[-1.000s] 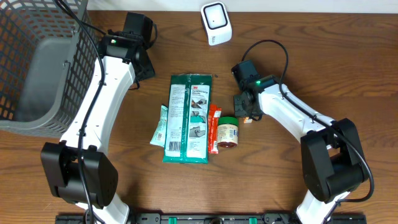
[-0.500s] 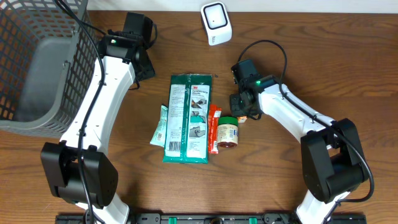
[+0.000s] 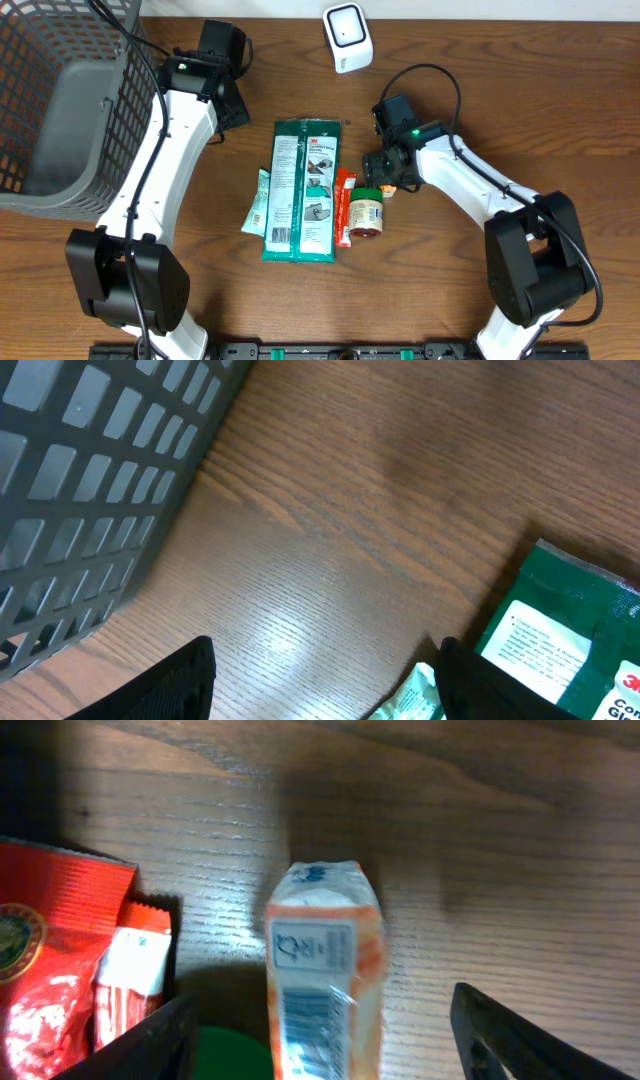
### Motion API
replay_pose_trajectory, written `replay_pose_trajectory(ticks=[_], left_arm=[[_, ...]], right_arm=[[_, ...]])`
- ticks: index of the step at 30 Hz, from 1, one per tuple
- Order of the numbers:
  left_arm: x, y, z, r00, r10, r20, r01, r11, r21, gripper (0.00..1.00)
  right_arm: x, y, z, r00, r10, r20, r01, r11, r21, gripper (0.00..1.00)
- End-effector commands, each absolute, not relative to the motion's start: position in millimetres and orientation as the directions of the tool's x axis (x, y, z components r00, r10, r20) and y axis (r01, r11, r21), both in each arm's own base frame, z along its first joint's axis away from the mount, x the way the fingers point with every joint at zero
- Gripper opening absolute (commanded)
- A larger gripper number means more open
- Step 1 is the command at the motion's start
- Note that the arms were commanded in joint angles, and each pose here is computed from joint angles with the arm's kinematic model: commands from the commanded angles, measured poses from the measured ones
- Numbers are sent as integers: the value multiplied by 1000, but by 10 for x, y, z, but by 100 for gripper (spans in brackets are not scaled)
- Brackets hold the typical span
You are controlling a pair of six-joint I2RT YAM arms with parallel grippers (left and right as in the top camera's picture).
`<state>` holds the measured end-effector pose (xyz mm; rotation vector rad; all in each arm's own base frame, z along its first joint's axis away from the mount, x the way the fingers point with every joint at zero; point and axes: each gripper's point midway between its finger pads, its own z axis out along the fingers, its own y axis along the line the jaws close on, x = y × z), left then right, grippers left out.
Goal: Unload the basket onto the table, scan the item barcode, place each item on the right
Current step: 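Release the tissue pack and raise the right gripper away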
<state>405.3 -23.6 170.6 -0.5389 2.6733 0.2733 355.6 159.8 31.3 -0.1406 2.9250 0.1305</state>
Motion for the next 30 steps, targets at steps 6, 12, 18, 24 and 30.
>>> replay_pose_trajectory(ticks=[6, 12, 18, 24, 30], left_arm=[[4043, -191, 1656, -844, -340, -416, -426, 895, 134, 70], [4043, -191, 1656, -844, -340, -416, -426, 895, 134, 70], [4042, -191, 1656, -844, -340, -416, -426, 895, 134, 70], [4042, -191, 1656, -844, -340, -416, -426, 895, 134, 70], [4043, -191, 1656, -843, -340, -416, -427, 895, 134, 70]], right_arm=[[3824, 1450, 1099, -931, -34, -364, -82, 990, 119, 99], [3840, 1036, 1286, -926, 30, -376, -12, 994, 110, 99], [3779, 701, 1222, -943, 82, -323, 56, 994, 89, 99], [3789, 652, 1222, -941, 94, -324, 69, 994, 89, 99], [3787, 660, 1222, -942, 92, -324, 67, 994, 89, 99]])
